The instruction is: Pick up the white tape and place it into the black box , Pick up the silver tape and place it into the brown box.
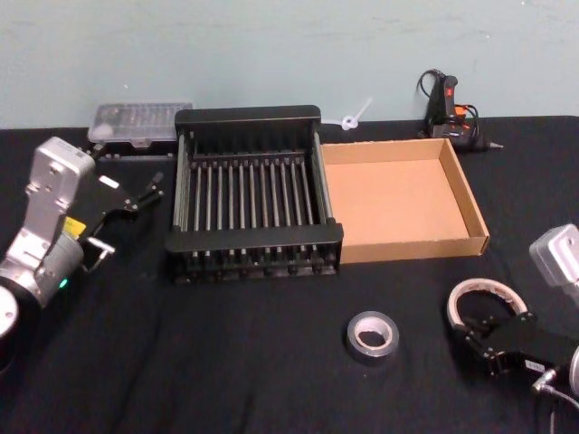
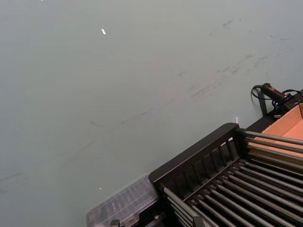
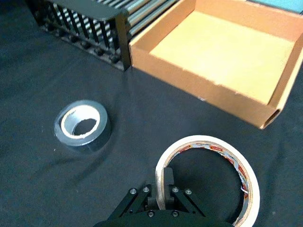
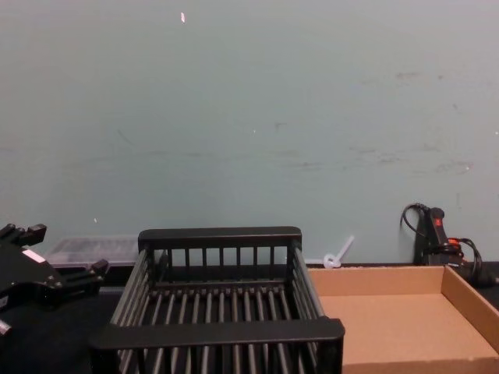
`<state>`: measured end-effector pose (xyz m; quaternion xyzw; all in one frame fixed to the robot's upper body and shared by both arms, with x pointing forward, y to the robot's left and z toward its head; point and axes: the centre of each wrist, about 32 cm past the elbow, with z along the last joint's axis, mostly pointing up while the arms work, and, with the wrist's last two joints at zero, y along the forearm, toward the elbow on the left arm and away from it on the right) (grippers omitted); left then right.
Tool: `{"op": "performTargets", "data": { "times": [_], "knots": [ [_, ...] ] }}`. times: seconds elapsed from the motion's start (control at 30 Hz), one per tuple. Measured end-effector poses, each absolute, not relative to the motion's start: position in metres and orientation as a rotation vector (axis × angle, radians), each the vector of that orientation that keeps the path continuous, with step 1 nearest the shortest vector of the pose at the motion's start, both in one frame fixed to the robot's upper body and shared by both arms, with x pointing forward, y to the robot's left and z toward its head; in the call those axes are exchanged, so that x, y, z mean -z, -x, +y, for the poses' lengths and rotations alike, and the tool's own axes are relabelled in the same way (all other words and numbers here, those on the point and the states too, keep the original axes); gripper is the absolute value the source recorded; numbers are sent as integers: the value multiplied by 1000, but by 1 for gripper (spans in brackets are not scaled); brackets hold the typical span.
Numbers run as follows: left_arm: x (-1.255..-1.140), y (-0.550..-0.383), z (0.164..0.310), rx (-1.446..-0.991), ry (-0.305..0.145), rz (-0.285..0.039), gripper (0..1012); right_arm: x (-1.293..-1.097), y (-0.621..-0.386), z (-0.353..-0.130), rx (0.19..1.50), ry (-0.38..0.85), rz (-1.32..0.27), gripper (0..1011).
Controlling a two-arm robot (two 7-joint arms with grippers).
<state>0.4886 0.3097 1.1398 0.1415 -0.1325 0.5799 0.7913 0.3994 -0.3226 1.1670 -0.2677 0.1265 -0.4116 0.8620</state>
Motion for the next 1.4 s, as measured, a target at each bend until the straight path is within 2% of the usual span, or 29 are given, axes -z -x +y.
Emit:
{"op": "performTargets", "data": {
  "times": [0.57, 0.83, 1.4],
  "knots": [
    [-1140, -489, 310, -1248, -304, -285, 1001, -1200, -408, -317, 902, 471, 70, 101],
    [-1140, -489, 310, -1248, -304, -285, 1001, -1205, -424, -305, 872, 443, -6, 101],
    [-1140, -489, 310, -1248, -304, -285, 1001, -1208, -471, -266, 758, 363, -100, 101]
  ]
}}
